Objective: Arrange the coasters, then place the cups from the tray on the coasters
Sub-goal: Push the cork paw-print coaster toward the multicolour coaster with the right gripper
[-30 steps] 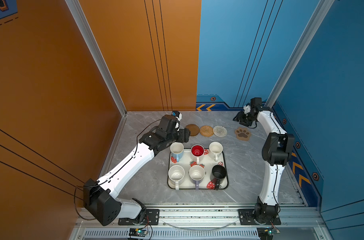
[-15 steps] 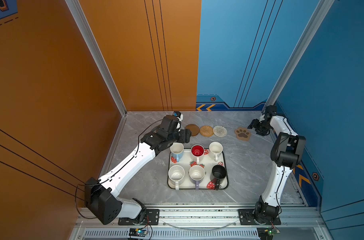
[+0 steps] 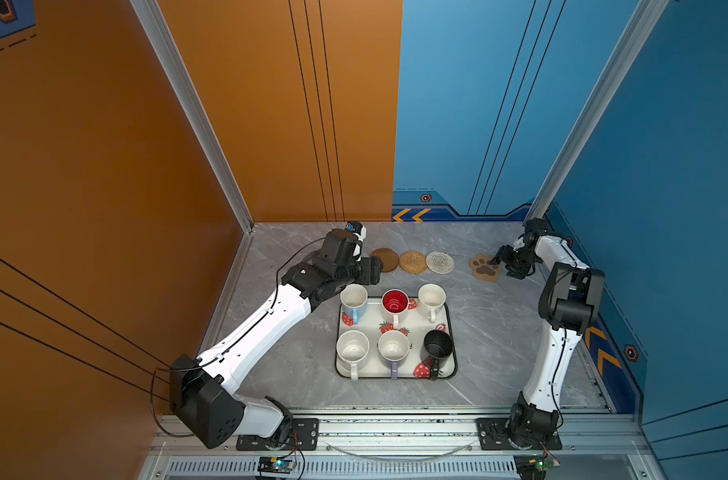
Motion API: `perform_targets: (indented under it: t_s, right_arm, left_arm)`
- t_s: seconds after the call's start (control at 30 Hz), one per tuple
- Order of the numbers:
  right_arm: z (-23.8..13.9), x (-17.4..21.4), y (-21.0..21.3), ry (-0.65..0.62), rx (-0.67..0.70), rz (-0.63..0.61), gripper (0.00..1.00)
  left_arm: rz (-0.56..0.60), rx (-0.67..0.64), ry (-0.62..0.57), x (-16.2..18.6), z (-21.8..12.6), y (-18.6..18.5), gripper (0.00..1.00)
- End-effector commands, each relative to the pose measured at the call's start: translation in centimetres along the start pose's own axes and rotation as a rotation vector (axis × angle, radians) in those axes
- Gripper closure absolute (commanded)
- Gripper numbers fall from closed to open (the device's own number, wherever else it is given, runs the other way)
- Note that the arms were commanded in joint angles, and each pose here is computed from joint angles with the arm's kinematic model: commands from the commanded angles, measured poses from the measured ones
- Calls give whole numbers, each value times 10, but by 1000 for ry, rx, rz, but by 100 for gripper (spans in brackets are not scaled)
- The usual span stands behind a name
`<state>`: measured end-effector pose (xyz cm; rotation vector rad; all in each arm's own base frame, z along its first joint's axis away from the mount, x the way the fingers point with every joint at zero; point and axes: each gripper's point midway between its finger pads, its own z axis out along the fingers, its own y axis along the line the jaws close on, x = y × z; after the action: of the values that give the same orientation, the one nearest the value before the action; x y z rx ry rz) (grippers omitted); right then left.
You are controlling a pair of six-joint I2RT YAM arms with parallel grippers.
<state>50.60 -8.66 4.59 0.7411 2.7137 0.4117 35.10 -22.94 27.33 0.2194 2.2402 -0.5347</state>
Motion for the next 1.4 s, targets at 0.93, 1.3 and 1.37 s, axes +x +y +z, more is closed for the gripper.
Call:
perform_targets:
  t_s: [0.93,1.3,1.37]
  right_arm:
    - [65,31,35,122,-80,18,41]
    - [78,36,48,137,-84,14,44]
    - [80,37,49,140,-84,13,44]
  left_arm:
    - [7,-33,-12,-3,-8,2,23]
    - [8,-43,-13,-3,-10,4,23]
    - [8,-42,-12,-3,-10,4,23]
